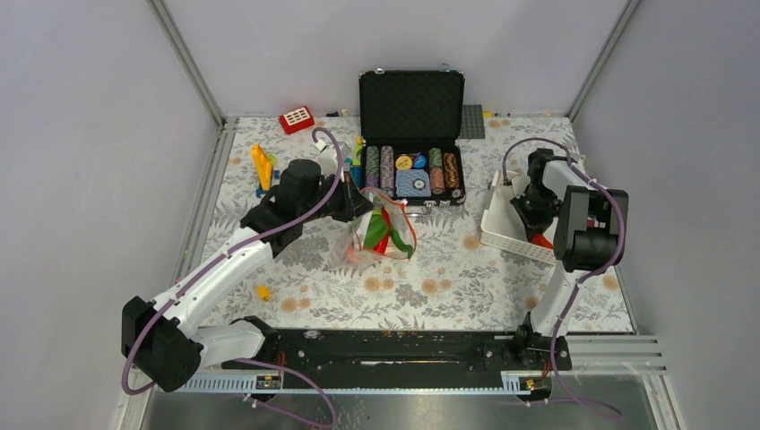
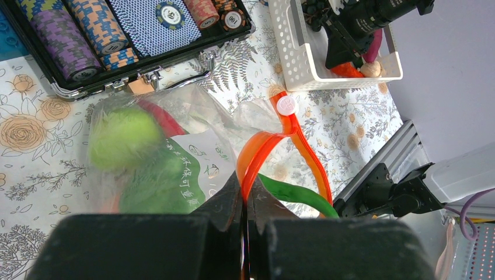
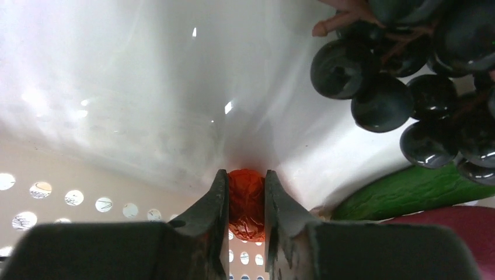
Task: Place the food in the zip-top bag and seal the zipper
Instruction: Pick up the fake vegetable from the bin.
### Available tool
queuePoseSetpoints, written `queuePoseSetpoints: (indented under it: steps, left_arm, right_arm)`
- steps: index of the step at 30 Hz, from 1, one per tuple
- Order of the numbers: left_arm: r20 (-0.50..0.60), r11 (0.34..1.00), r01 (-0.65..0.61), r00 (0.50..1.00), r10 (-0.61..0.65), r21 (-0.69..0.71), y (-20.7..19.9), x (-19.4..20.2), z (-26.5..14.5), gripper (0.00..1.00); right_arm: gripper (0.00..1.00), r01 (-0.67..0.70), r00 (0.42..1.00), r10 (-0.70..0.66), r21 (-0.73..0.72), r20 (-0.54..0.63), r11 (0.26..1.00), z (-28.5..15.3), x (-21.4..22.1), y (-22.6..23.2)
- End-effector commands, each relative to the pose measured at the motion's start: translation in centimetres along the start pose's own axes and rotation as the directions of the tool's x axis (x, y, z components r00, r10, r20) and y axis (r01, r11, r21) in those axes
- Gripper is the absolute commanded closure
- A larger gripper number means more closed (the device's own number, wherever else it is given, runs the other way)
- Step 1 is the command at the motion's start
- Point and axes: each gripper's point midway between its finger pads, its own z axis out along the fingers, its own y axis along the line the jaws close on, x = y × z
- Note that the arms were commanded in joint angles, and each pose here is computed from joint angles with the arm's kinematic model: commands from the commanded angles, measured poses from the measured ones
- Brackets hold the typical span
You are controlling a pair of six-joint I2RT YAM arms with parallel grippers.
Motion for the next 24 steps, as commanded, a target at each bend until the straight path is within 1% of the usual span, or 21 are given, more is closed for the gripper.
queuePoseSetpoints:
  steps: [1,4,5,8,10,13,15,17,19,21,22,24]
  left_arm:
    - [0.081,0.998,-0.037,0.996,0.033,0.041,-1.1,-2.1,-0.7,1.00]
    - [0.086,0.998,-0.036,0.996,0.032,0.043,-1.2,-2.2,-0.7,1.00]
    - [0.086,0.998,-0.035,0.996,0.031,0.045,-1.2,-2.2,-0.7,1.00]
    - [0.089,0.998,-0.032,0.996,0.028,0.053,-1.4,-2.2,-0.7,1.00]
    - [0.087,0.998,-0.031,0.996,0.025,0.058,-1.5,-2.2,-0.6,1.00]
    - [0.087,0.998,-0.026,0.996,0.021,0.061,-1.5,-2.3,-0.6,1.00]
    - [0.090,0.998,-0.023,0.996,0.017,0.064,-1.6,-2.4,-0.6,1.00]
    - [0.092,0.998,-0.018,0.996,0.012,0.066,-1.7,-2.5,-0.5,1.00]
    - [0.095,0.998,-0.013,0.995,0.007,0.066,-1.8,-2.7,-0.5,1.00]
    - [0.095,0.998,-0.008,0.995,0.001,0.067,-1.8,-2.8,-0.4,1.00]
    - [0.093,0.998,-0.004,0.996,-0.002,0.067,-1.8,-2.8,-0.4,1.00]
    - [0.092,0.998,0.000,0.996,-0.007,0.066,-1.9,-2.9,-0.3,1.00]
  right_arm:
    - [0.90,-0.019,0.993,0.021,-0.016,0.120,1.000,-2.8,-1.9,0.1]
    - [0.96,-0.075,0.975,0.062,0.053,0.213,0.996,-5.2,-2.6,-1.0]
    - [1.00,-0.106,0.965,0.082,0.082,0.250,0.991,-6.2,-2.9,-1.5]
    - [1.00,-0.189,0.923,0.125,0.144,0.364,0.971,-9.0,-3.4,-2.5]
    - [1.00,-0.227,0.887,0.137,0.157,0.441,0.961,-10.9,-3.6,-2.6]
    - [1.00,-0.285,0.833,0.163,0.157,0.529,0.945,-13.0,-3.8,-2.7]
    - [1.00,-0.305,0.786,0.179,0.119,0.592,0.945,-14.5,-4.1,-2.1]
    - [1.00,-0.324,0.707,0.206,0.051,0.677,0.945,-16.6,-4.9,-1.1]
    - [1.00,-0.306,0.603,0.240,-0.057,0.761,0.950,-19.0,-5.8,0.7]
    - [1.00,-0.189,0.478,0.259,-0.189,0.840,0.963,-22.0,-7.1,4.0]
    - [1.00,-0.077,0.406,0.262,-0.253,0.875,0.965,-23.9,-7.7,6.5]
    - [1.00,0.107,0.277,0.262,-0.301,0.924,0.948,-27.5,-8.3,11.1]
